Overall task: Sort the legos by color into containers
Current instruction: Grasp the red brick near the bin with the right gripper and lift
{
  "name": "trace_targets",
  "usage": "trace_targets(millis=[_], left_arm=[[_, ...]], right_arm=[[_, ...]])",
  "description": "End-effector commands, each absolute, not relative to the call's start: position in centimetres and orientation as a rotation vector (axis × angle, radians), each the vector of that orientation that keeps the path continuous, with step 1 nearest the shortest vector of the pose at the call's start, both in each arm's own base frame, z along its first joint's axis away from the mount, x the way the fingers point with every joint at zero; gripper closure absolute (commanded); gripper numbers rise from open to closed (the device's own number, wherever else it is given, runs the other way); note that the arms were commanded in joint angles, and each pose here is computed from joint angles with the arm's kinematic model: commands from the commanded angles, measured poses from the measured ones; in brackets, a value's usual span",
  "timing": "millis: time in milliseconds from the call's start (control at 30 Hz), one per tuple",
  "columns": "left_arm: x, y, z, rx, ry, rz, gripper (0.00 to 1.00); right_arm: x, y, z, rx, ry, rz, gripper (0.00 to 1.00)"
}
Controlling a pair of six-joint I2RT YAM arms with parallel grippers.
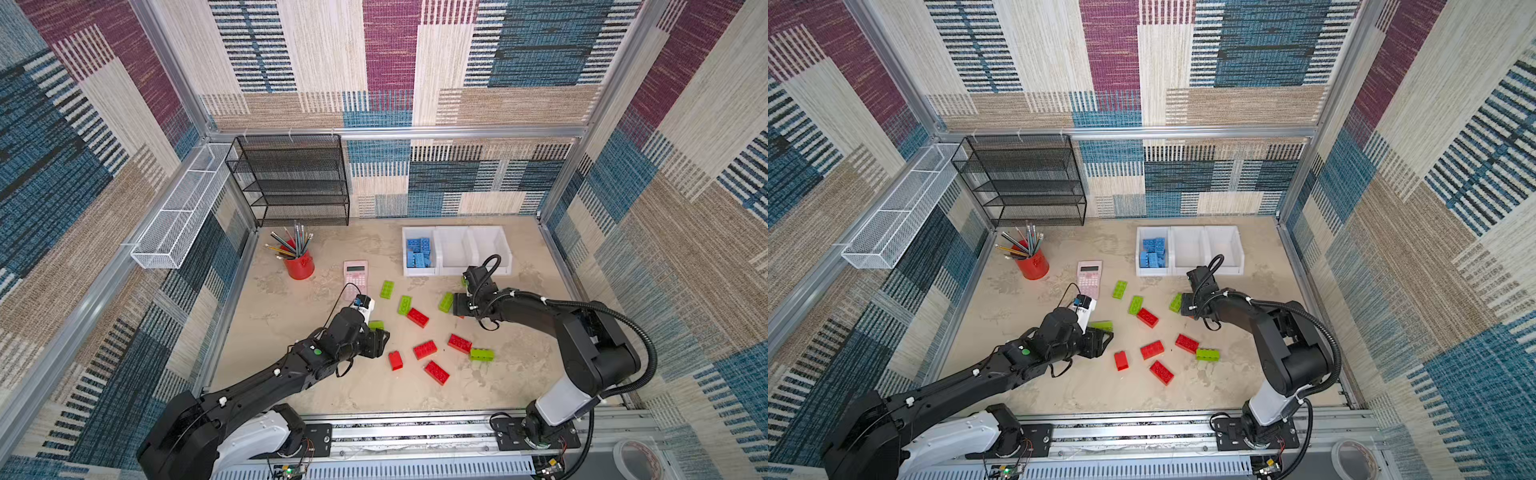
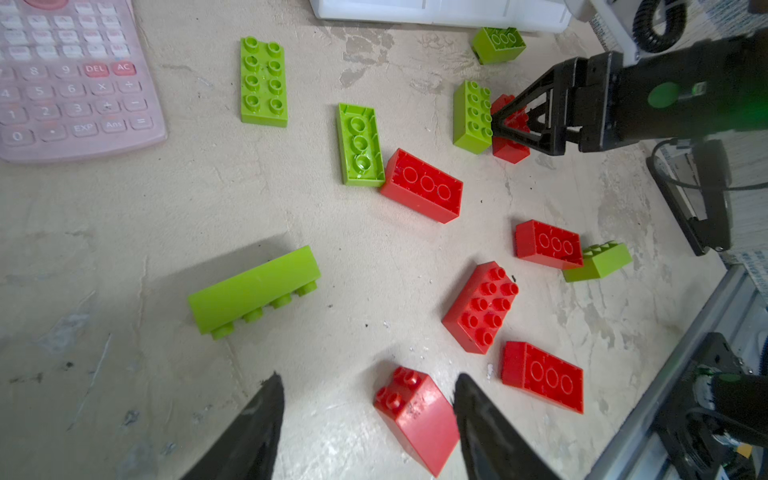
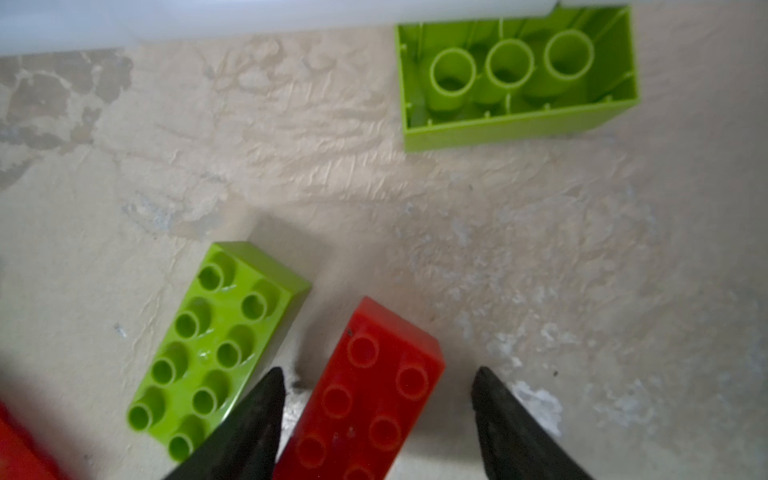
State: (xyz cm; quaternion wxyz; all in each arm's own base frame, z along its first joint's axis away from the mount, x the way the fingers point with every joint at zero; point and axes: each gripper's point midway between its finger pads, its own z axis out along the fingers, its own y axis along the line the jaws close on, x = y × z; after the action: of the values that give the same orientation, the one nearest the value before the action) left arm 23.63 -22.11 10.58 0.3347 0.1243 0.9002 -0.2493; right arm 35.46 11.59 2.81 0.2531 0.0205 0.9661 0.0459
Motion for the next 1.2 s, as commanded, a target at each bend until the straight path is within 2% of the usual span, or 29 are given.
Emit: trace_targets(millis=[0,133,267,333,500,700,867,1033,1100,1167], left_arm=[[23.8,-22.3,10.8,0.337,2.329,-0.657,0.34],[23.7,-22.4,10.7,0.339,2.332,-0.660,0.34],[23.8,-22.4,10.6,0.336,2.335,-0.662,0.34],[23.7,-22.4,10.6,0.339,2.337,-0.661,0.34],[23.7,-22.3,10.4,0.337,2.340,-0.657,0.34],[23.8,-22.1,10.3,0.329,2.338,-0.642,0.34],[23.8,-22.0,10.0,0.331,2.350,-0.627,0.34],[24.0,-21.6,9.7,0.321,2.358,-0.594,0.32],[24.1,-21.4,9.4,0.317,2.366,-0.570,0.27],[24.3,-21.2,9.1,0.315,2.379,-0.548,0.18]], right_arm=[[34.8,11.2,2.7,0.053,2.646,0.093,0.37],[34.1,10.9,2.6,0.046,2.654,0.074,0.42],[34.0,10.8,2.8,0.033,2.655,0.070,0.61],[34.2,10.9,3.2,0.029,2.648,0.076,0.62],[34.8,11.6,4.5,0.020,2.627,0.118,0.74],[36.9,12.3,8.4,-0.001,2.550,0.143,0.75],[40.2,13.1,12.5,-0.031,2.448,0.128,0.74],[43.8,14.3,14.4,-0.058,2.405,0.124,0.74],[45.4,14.4,14.7,-0.060,2.394,0.122,0.74],[47.0,14.4,14.3,-0.060,2.396,0.121,0.74]])
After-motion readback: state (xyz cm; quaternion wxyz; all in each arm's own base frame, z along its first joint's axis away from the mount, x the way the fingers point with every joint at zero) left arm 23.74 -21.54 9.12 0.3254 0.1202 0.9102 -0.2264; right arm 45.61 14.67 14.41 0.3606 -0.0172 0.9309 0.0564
